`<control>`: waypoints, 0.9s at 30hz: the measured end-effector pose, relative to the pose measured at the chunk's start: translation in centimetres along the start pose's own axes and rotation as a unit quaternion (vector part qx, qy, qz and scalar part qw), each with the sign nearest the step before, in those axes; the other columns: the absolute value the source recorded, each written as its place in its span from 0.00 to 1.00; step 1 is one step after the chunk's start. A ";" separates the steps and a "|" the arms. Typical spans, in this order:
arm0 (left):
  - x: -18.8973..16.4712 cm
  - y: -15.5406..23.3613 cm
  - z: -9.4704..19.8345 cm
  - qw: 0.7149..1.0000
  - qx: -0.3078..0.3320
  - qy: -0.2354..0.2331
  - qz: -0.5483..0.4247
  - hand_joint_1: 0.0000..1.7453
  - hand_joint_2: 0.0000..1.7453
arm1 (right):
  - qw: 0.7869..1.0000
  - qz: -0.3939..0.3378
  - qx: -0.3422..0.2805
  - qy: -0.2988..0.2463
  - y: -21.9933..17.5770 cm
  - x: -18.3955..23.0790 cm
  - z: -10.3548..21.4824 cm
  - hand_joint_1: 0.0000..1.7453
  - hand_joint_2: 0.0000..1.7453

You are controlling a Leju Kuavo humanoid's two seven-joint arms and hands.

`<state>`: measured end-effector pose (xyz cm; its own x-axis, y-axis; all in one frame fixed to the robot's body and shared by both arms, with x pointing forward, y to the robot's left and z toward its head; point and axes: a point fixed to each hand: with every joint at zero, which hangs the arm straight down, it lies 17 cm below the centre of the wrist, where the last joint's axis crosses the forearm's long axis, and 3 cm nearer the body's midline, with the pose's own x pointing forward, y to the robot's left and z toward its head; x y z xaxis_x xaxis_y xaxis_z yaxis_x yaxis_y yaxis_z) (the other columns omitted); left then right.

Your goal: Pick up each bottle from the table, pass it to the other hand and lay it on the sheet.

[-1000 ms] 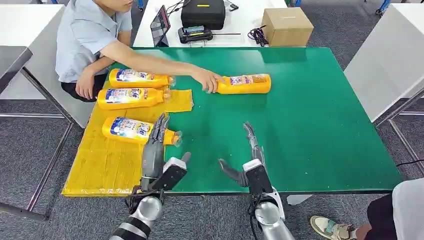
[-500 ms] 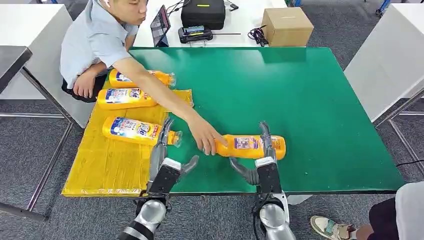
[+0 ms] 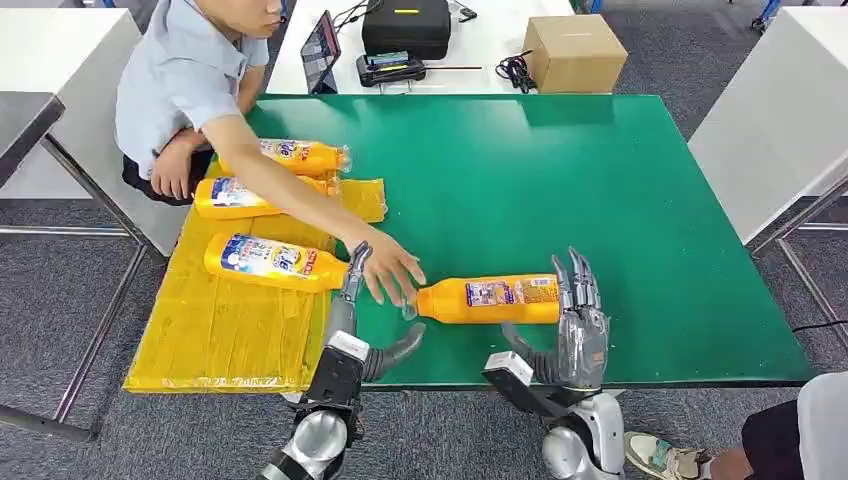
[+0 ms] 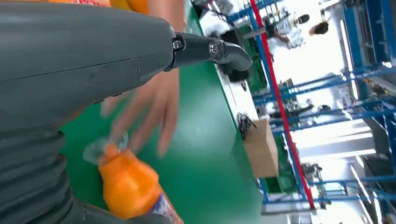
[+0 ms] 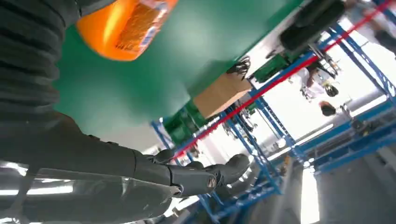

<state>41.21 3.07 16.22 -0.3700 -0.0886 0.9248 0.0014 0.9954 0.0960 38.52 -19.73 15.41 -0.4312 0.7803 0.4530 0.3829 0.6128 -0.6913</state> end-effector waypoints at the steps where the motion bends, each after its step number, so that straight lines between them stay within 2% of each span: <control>1: 0.2 -0.1 0.1 1.000 0.000 0.001 0.005 0.00 1.00 | 1.000 0.013 0.008 -0.005 0.2 -0.1 0.2 0.00 1.00; 7: 0.7 0.2 -0.3 0.999 0.015 0.006 0.037 0.00 1.00 | 0.996 0.074 0.047 -0.019 1.2 -1.5 1.0 0.00 1.00; 14: 1.4 -0.1 -0.4 0.999 0.012 0.000 0.048 0.00 1.00 | 0.994 0.084 0.069 -0.005 1.6 -4.0 1.3 0.00 1.00; 19: 1.3 -1.0 -0.3 0.997 -0.004 0.015 0.075 0.00 1.00 | 0.988 0.102 0.115 -0.001 3.4 -5.7 1.5 0.00 1.00; 27: 0.9 -3.3 0.0 0.989 -0.041 0.058 0.132 0.00 1.00 | 0.982 0.101 0.160 0.001 5.8 -8.1 -1.9 0.00 1.00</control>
<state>40.85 -0.32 16.70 -0.2380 0.1652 0.9571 0.1608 0.9785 -0.1289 45.80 -22.28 8.80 -0.3719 0.8823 0.2887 0.1843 0.3750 -0.9085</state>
